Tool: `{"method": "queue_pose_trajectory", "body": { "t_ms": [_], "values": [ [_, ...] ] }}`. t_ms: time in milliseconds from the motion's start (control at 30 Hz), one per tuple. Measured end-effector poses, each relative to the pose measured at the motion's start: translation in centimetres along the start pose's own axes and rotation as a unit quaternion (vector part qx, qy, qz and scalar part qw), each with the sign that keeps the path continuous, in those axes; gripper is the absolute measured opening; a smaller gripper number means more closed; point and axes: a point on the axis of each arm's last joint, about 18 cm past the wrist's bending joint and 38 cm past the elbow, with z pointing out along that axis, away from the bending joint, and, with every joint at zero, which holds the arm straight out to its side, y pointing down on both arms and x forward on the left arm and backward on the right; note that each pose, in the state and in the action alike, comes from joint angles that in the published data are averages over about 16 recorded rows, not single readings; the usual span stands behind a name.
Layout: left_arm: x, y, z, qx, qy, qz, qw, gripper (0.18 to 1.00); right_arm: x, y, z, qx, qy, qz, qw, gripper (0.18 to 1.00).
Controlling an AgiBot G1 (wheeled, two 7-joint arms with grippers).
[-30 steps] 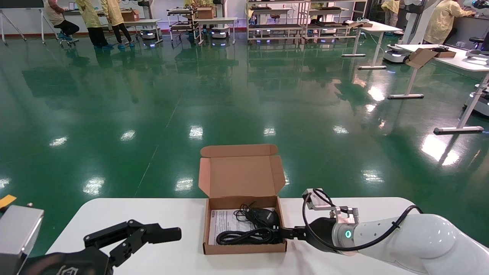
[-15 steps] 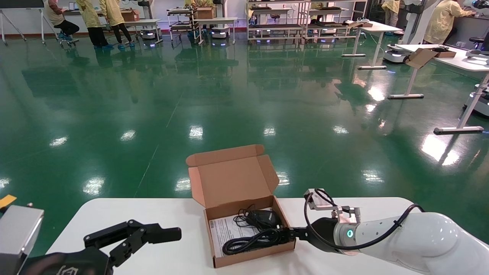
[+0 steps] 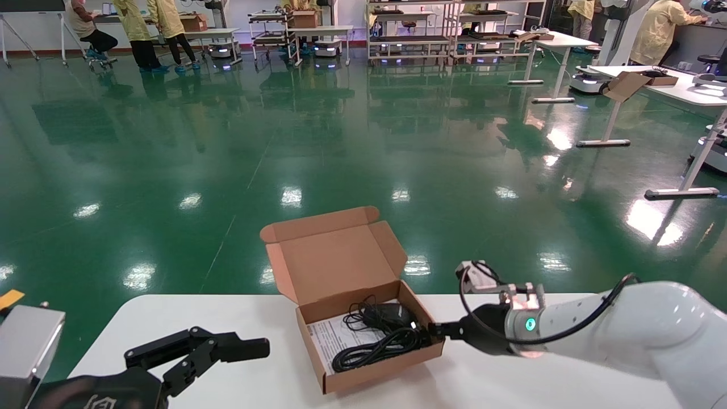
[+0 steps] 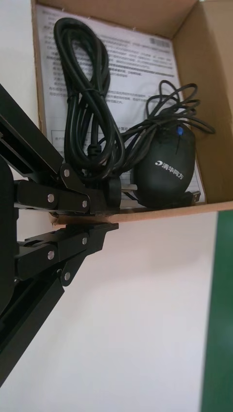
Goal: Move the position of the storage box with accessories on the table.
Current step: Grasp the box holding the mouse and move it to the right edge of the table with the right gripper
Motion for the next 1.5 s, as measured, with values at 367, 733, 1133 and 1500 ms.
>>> {"method": "queue_pose_trajectory", "body": {
  "t_ms": [367,733,1133,1500],
  "values": [
    [0.0,0.0,0.0,0.000,0.000,0.000,1.0000,1.000,3.0,-5.1,-5.4,0.032,0.021,-0.016,0.999,0.205],
    [0.0,0.0,0.0,0.000,0.000,0.000,1.0000,1.000,10.5,-7.2,-13.1,0.067,0.087,-0.007,0.994,0.204],
    [0.0,0.0,0.0,0.000,0.000,0.000,1.0000,1.000,18.9,-3.5,-19.9,0.072,0.157,0.018,0.985,0.204],
    [0.0,0.0,0.0,0.000,0.000,0.000,1.0000,1.000,23.2,1.0,-22.6,0.059,0.194,0.031,0.979,0.204]
  ]
}}
